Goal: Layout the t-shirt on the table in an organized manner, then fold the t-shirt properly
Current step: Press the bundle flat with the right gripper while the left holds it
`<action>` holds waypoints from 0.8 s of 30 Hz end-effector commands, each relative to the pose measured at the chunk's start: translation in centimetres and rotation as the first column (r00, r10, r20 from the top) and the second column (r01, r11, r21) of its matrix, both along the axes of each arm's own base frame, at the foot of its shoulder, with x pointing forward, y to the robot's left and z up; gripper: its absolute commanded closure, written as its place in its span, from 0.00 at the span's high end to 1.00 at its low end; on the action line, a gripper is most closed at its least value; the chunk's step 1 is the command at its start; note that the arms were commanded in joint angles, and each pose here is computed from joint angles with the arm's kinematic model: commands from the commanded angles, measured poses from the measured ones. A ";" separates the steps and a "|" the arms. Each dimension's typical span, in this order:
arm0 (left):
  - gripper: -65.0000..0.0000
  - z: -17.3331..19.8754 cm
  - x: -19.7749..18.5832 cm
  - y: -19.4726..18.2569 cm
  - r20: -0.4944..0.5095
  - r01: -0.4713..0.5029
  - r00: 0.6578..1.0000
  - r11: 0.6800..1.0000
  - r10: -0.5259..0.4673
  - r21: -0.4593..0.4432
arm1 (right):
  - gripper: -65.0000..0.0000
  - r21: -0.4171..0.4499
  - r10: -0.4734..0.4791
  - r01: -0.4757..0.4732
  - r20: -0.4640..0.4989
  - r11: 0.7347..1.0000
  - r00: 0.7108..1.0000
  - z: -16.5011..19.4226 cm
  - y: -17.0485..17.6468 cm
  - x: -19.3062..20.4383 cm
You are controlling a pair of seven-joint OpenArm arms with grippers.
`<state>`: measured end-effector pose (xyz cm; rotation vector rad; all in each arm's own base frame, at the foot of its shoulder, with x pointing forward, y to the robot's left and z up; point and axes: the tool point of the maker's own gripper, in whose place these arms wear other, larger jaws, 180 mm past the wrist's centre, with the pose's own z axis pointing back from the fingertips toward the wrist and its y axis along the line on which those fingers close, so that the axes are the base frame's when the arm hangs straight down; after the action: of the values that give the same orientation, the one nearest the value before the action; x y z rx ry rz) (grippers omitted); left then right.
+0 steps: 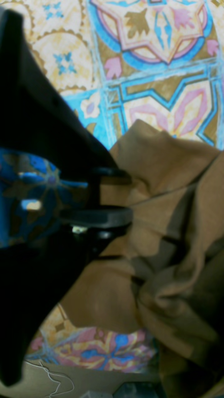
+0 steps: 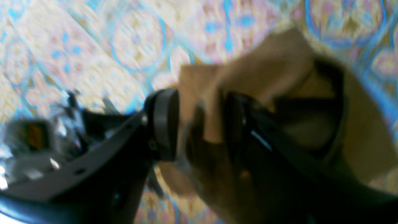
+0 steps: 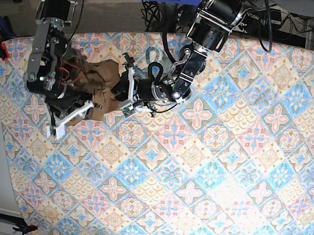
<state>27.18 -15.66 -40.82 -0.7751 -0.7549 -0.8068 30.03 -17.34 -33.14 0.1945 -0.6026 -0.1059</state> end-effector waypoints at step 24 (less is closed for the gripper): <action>0.21 -0.3 -0.5 -0.3 -0.001 0.031 1.000 0.999 -0.031 0.030 | 0.37 -0.071 -0.383 0.412 0.250 0.909 0.889 4.2 -13.9 -0.6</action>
<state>27.11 -15.65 -40.87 -0.7757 -0.7556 -0.8032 27.92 -31.04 -31.15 -0.0452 -0.7878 -0.4762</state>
